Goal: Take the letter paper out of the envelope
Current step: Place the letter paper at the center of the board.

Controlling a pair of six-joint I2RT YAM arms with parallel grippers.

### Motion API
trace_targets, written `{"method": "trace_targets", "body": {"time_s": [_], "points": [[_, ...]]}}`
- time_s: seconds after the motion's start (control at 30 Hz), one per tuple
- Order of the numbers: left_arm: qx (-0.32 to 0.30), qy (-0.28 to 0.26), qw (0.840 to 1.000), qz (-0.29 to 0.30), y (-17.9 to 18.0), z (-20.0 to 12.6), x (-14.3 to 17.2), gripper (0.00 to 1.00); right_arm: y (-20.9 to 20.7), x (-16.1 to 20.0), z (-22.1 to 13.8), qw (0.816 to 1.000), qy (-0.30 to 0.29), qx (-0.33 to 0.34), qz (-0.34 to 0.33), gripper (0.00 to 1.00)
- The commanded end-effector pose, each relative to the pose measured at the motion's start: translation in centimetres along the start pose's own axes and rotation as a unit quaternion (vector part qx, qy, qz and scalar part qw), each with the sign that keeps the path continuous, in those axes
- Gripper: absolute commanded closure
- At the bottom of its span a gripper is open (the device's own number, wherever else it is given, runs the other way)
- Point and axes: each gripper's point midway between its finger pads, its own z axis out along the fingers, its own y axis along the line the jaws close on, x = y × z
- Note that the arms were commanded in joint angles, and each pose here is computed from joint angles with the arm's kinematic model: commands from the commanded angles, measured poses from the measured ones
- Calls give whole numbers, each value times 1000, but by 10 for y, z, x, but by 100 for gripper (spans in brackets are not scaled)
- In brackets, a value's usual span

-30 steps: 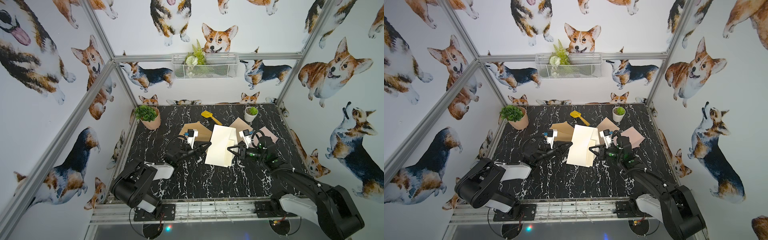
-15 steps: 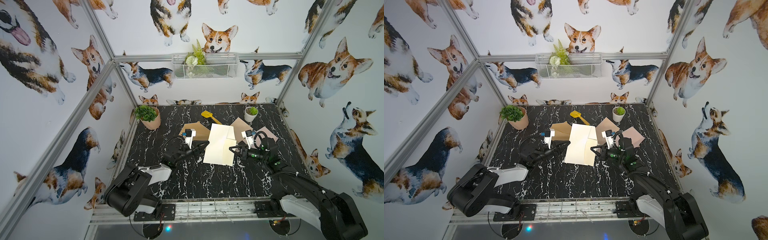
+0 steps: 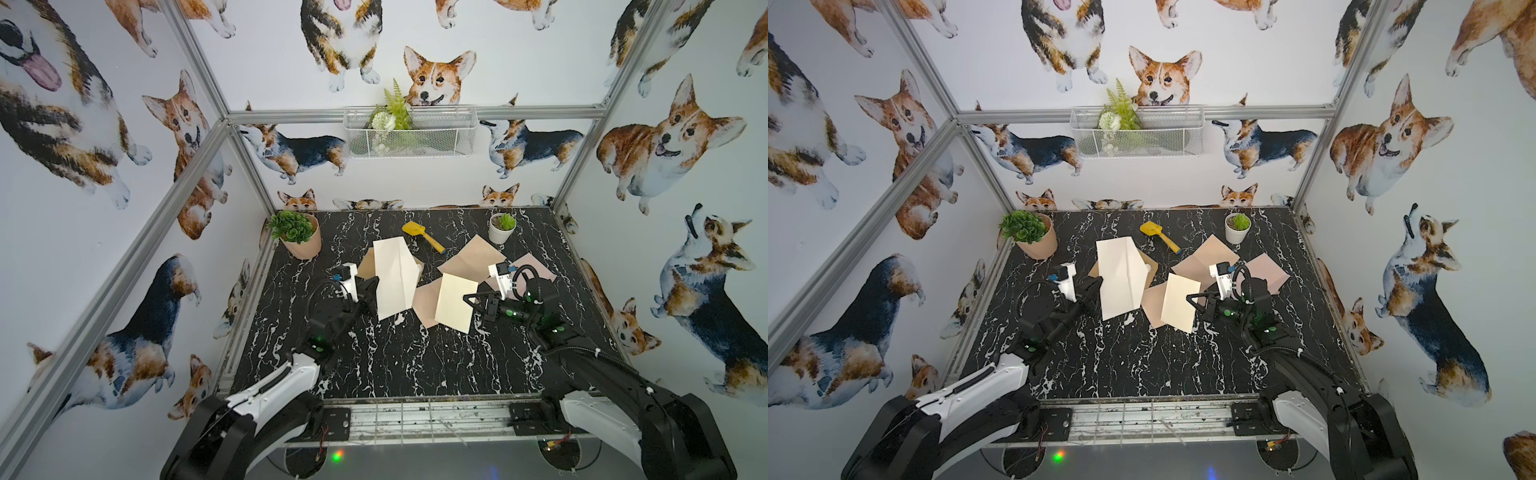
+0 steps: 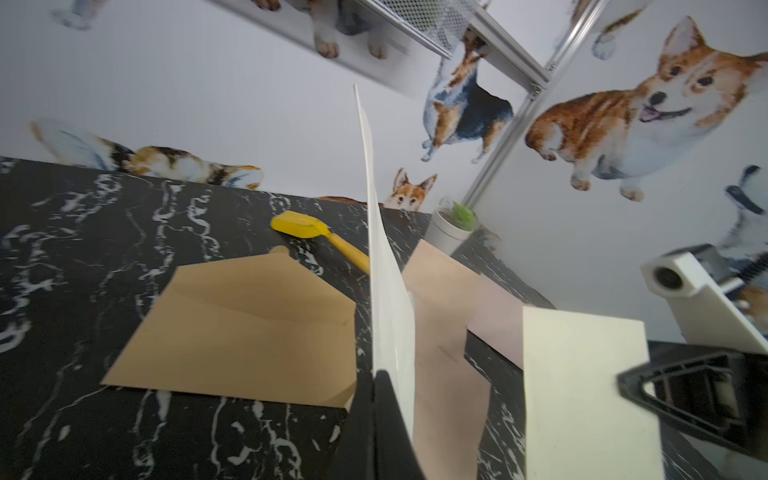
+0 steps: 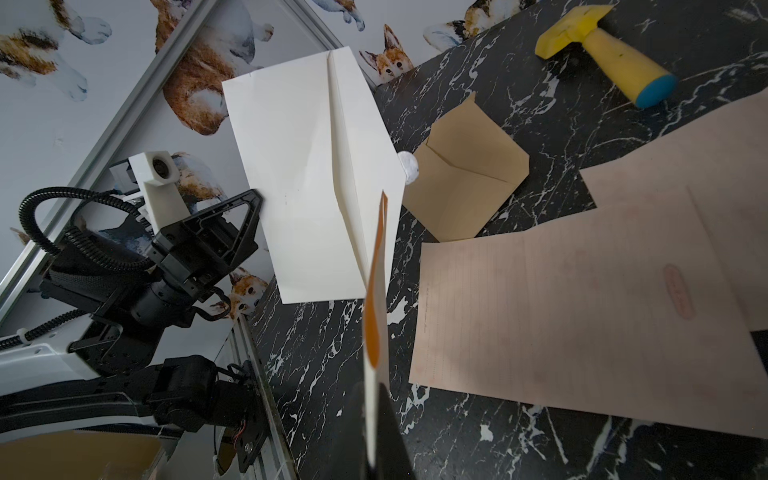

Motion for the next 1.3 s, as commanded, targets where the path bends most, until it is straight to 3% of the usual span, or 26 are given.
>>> {"method": "trace_targets", "body": {"time_s": [0.0,0.23,0.43,0.63,0.73,0.9,1.0,1.1,1.13,1.2,1.27], "points": [[-151,-25,988,7,56,-21,-1,100,-2,-3,1,1000,-7,0,-1,100],[-232,-18,972,-7,95,-31,4,100,8,-2,8,1000,5,-19,4,100],[-286,-6,956,-60,135,-35,24,100,36,28,28,994,65,21,-81,100],[-357,-10,930,-90,179,-55,31,100,46,54,56,995,89,-37,-34,100],[-403,-14,906,-132,207,-72,38,100,47,78,75,992,116,-46,-31,100],[-403,-20,888,-220,234,-86,51,100,58,115,116,983,166,-73,-21,100],[-400,-15,888,-225,235,-84,52,100,60,129,143,979,187,-87,-5,100],[-416,-10,879,-235,240,-88,56,100,54,132,167,977,192,-88,9,100],[-421,-12,875,-240,242,-90,57,96,50,132,172,978,192,-82,10,100],[-433,-12,864,-257,247,-95,63,77,39,132,181,980,190,-53,5,100],[-436,-8,858,-271,252,-97,69,74,27,131,183,981,193,-19,-9,94]]}}
